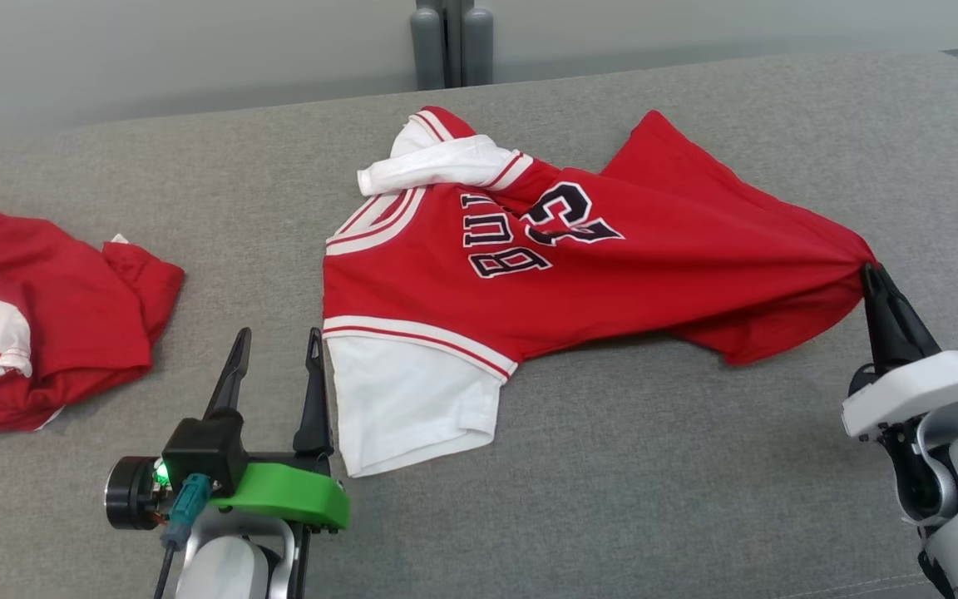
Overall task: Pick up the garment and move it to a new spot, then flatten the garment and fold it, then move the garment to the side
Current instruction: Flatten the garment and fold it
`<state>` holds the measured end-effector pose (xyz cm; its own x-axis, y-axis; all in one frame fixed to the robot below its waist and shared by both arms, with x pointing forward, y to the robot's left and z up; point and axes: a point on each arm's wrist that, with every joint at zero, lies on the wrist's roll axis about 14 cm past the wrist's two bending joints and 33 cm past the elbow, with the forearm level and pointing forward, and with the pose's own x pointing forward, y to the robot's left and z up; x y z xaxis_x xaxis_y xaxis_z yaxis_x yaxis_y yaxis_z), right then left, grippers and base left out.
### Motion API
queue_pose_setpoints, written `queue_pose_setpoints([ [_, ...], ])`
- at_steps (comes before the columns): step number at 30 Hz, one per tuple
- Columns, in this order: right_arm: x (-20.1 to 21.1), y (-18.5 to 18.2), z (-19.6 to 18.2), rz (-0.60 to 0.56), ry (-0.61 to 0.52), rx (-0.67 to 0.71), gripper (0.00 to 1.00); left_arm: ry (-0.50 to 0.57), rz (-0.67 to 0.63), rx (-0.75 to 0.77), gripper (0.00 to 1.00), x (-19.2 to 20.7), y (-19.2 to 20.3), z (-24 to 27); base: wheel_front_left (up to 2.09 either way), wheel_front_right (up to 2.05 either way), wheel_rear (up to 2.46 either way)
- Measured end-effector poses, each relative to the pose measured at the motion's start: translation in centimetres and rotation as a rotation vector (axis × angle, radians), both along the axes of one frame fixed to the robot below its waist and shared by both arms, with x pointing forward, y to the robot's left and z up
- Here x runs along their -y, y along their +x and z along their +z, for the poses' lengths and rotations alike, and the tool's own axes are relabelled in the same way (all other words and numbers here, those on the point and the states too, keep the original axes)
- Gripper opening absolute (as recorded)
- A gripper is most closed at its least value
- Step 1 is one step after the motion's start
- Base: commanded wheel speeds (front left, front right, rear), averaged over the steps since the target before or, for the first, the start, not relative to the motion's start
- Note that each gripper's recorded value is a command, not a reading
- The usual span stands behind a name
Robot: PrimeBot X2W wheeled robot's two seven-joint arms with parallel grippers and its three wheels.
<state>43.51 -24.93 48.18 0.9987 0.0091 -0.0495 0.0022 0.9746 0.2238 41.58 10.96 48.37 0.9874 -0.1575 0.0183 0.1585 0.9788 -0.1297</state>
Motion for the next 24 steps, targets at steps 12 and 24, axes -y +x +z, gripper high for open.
queue_pose_setpoints([
  [12,-0.4,-5.5,-3.7,-0.039,0.076,-0.137,0.00,-0.004,-0.064,-0.005,1.00,2.3,0.5,-0.2,0.00,0.00,0.00],
  [24,1.5,-5.8,-1.3,-0.165,0.106,0.000,1.00,0.000,-0.094,-0.014,1.00,3.1,0.4,-0.5,0.00,0.00,0.00],
])
